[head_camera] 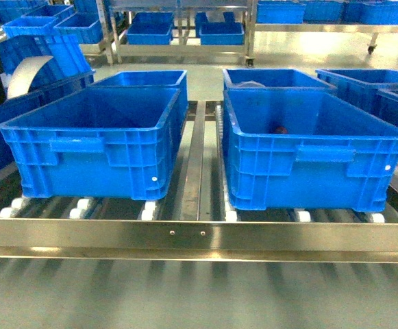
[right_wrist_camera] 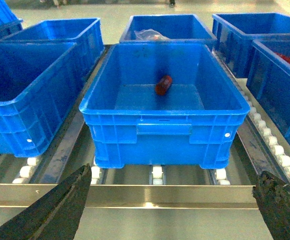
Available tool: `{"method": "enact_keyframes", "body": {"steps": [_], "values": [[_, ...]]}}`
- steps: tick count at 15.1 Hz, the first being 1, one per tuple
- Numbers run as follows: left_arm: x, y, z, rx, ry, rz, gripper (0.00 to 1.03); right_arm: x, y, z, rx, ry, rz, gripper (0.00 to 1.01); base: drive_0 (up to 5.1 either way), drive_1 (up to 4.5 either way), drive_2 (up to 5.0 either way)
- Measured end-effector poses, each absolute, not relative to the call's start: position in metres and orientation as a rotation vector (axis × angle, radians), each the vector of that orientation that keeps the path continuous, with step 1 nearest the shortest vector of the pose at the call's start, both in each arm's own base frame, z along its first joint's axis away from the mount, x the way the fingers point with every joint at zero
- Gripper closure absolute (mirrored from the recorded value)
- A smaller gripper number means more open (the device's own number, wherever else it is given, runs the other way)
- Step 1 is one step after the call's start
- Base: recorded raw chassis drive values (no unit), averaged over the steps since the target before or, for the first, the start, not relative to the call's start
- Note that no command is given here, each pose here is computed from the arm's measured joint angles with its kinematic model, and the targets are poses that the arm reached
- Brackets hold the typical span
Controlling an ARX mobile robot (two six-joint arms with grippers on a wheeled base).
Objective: Sort blue parts and orange caps into right shelf containers
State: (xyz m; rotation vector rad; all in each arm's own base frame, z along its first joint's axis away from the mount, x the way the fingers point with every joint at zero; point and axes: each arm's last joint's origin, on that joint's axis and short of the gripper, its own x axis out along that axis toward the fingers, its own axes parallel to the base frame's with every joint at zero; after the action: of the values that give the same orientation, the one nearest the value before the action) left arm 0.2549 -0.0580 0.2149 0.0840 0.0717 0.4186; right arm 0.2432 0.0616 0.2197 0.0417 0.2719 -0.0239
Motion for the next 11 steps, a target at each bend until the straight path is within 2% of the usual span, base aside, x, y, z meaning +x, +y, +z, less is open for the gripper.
{"method": "enact_keyframes", "body": {"steps": [4, 5, 6, 7, 8, 10, 11], "values": [[0.254, -0.058, 0.217, 0.078, 0.062, 0.417, 0.05, 0.242, 0.061, 0.223, 0.047, 0.256, -0.023, 0.03, 0.0, 0.0, 0.0], [0.255, -0.057, 0.217, 0.066, 0.045, 0.386, 0.07, 0.243, 0.062, 0.222, 0.045, 0.261, -0.022, 0.03, 0.0, 0.0, 0.0], [0.248, -0.047, 0.216, 0.024, -0.004, 0.221, 0.19, 0.244, 0.061, 0.222, 0.051, 0.202, -0.014, 0.06, 0.0, 0.0, 0.0], [0.233, -0.039, 0.207, 0.017, -0.002, 0.086, 0.34, 0.236, 0.053, 0.217, 0.044, 0.065, -0.001, 0.2, 0.0, 0.0, 0.0], [0.222, -0.034, 0.199, 0.011, 0.011, 0.027, 0.46, 0.222, 0.044, 0.205, 0.029, 0.033, 0.0, 0.32, 0.0, 0.0, 0.0], [0.2, -0.025, 0.191, 0.008, 0.008, -0.006, 0.75, 0.2, 0.028, 0.199, 0.02, -0.001, -0.012, 0.62, 0.0, 0.0, 0.0], [0.191, -0.02, 0.188, 0.007, 0.006, 0.004, 0.9, 0.19, 0.024, 0.194, 0.013, 0.003, -0.003, 0.76, 0.0, 0.0, 0.0]]}}
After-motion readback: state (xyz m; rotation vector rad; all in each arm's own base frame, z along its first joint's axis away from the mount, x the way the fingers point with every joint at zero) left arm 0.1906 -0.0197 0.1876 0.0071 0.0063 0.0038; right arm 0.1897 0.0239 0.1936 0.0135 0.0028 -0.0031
